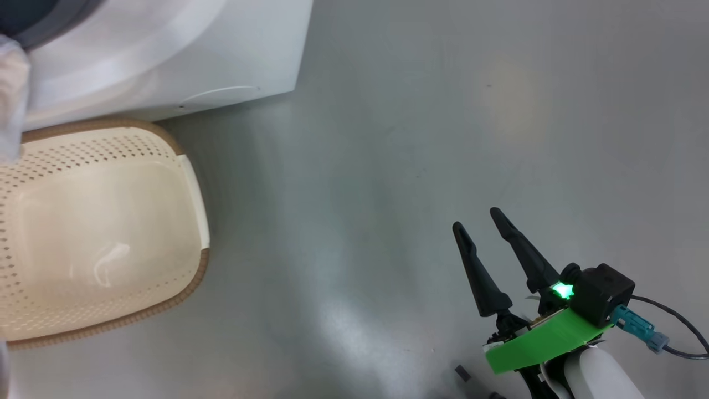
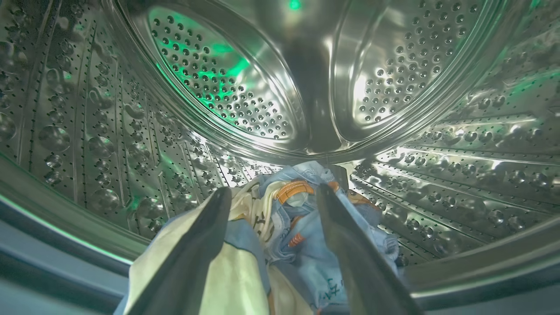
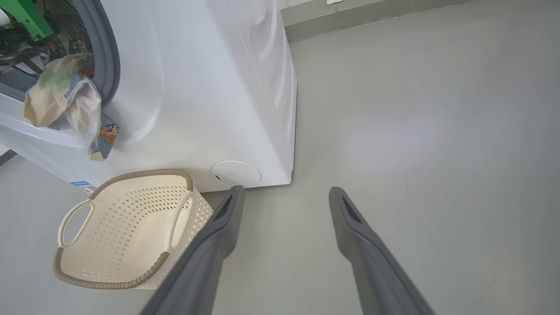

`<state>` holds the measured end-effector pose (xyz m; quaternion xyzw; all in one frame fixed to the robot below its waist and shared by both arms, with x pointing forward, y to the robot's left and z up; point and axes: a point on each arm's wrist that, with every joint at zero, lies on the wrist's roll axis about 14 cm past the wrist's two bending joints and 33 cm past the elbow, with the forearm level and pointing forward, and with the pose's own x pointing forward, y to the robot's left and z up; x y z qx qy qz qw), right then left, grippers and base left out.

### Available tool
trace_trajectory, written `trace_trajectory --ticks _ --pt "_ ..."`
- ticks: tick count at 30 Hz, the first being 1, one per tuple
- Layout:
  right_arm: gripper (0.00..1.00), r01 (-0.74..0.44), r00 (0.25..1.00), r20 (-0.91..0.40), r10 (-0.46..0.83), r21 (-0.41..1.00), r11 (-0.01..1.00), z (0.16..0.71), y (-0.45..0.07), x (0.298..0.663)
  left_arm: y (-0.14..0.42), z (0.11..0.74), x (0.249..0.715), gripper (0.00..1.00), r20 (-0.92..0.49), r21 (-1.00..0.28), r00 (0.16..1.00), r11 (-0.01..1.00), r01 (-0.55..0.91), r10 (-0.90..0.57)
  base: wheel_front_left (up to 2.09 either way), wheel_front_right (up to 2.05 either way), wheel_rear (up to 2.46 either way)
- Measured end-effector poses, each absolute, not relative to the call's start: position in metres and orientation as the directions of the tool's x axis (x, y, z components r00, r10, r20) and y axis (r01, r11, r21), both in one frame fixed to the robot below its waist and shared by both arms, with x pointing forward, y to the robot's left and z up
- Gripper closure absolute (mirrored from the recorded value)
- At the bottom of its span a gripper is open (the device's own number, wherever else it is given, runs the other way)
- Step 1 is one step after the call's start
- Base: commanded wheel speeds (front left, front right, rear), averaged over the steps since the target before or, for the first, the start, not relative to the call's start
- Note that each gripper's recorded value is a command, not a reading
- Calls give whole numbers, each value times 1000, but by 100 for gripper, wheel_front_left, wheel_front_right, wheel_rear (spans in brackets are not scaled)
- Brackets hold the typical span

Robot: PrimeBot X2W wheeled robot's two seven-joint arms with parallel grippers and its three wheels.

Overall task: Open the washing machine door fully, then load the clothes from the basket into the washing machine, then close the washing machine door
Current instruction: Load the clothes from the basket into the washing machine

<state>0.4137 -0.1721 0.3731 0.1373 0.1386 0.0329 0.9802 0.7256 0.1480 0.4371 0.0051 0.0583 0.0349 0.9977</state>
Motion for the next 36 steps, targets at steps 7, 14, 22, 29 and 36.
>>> trace_trajectory --ticks 7,14,22,29,36 --pt "0 -52 962 -243 126 292 955 375 -164 422 148 437 710 0 -109 5 992 998 -64 64 0 0 0" --pt "0 -81 963 -224 150 292 953 377 -159 429 147 440 693 0 -91 -43 994 997 -71 67 0 0 0" --pt "0 -125 963 -197 184 279 952 380 -154 442 136 435 658 0 -70 -86 997 996 -25 19 0 0 0" --pt "0 -179 957 -172 233 283 942 381 -140 452 147 419 613 0 -82 -92 996 995 -34 26 0 0 0" --pt "0 -220 950 -153 271 286 933 385 -128 458 164 407 566 0 -114 -76 991 994 -75 66 0 0 0"
